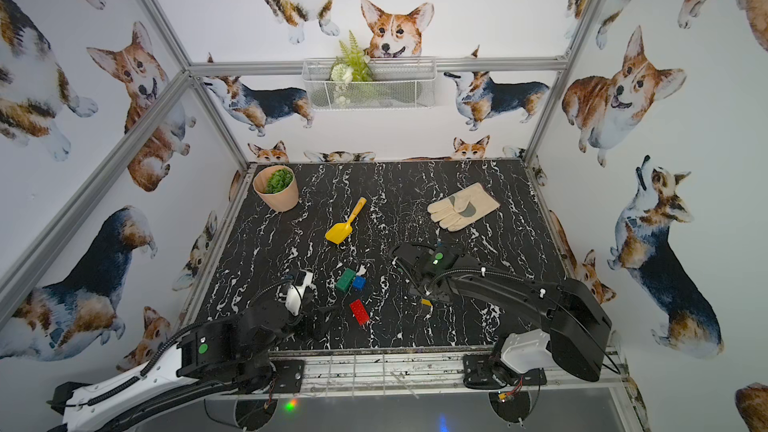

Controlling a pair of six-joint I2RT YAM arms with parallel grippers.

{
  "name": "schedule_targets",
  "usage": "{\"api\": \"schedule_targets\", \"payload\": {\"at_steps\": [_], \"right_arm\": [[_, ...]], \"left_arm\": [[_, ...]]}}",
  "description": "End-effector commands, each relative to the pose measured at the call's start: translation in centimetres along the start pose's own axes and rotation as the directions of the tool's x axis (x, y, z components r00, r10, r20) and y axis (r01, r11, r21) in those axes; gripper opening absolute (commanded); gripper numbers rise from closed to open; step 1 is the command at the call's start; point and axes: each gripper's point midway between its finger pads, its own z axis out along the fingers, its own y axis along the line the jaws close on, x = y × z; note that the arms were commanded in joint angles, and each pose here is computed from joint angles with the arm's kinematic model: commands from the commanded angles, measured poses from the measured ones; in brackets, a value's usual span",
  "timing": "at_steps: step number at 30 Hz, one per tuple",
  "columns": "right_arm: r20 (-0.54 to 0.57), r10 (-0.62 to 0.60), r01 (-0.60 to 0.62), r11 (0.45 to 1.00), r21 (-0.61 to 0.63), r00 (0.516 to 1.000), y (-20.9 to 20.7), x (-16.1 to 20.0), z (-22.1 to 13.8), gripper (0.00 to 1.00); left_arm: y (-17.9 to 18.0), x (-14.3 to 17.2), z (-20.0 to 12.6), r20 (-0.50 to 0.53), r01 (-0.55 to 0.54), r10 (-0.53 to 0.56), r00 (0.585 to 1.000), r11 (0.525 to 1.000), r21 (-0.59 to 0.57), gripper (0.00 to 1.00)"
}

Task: Assemble a spoon with lego
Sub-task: Assemble the lego brick with the lego brick.

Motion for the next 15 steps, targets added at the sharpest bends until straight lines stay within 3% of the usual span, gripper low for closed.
{"api": "schedule_targets", "payload": {"at_steps": [1, 15], "right_arm": [[0.007, 0.053, -0.054, 0.998, 0.021, 0.999, -0.48, -0.04, 0.04, 0.27], [-0.039, 0.043, -0.040, 0.997, 0.065, 0.998, -1.10, 0.34, 0.62, 0.27]], "left_arm": [[0.46, -0.08, -0.13, 0.009, 0.006, -0.006, 1.000, 1.000, -0.025, 1.00], [0.45, -0.09, -0.36, 0.015, -0.002, 0.003, 1.000, 1.000, -0.025, 1.00]]}}
